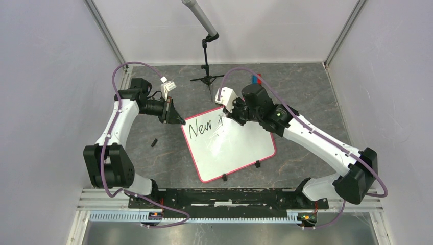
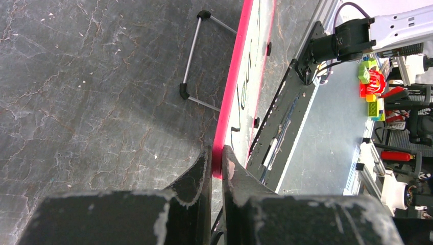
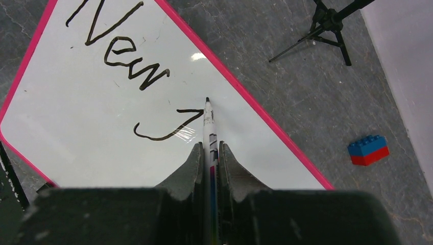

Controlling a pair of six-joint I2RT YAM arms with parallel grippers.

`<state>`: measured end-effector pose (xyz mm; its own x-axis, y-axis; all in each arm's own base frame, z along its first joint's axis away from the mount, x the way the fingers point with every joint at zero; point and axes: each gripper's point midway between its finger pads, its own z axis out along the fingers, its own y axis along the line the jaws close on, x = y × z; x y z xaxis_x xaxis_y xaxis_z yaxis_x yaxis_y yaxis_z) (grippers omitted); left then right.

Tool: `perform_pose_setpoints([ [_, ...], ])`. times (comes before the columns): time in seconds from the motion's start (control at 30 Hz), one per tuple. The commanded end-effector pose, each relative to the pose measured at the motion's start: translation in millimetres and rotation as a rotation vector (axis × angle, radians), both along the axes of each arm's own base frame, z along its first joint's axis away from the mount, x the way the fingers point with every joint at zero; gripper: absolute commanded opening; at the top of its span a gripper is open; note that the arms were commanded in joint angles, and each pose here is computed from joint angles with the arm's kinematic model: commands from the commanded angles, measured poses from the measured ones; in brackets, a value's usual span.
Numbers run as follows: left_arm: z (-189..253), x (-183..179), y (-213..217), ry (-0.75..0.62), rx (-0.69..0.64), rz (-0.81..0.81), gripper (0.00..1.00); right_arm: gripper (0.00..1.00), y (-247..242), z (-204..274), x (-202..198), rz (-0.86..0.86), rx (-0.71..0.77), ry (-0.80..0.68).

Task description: Write a sentence on the whiteboard

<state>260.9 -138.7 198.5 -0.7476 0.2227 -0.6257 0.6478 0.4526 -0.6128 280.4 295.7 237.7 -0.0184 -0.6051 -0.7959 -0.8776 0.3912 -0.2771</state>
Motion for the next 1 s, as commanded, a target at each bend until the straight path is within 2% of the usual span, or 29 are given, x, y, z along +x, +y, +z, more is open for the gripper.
perform_pose_setpoints([
  [0.0,-8,-5,-5,-0.004,0.015,-0.041,0.02,0.0,-1,3,5,-0.004,0.0,-0.032],
  [0.43,-7,-6,-5,-0.008,0.015,-0.041,0.02,0.0,-21,22,-13,-0.01,0.024,-0.057],
  [0.97,-7,-7,-5,-0.006,0.015,-0.04,0.02,0.0,-20,-4,-8,-0.016,-0.013,-0.031],
])
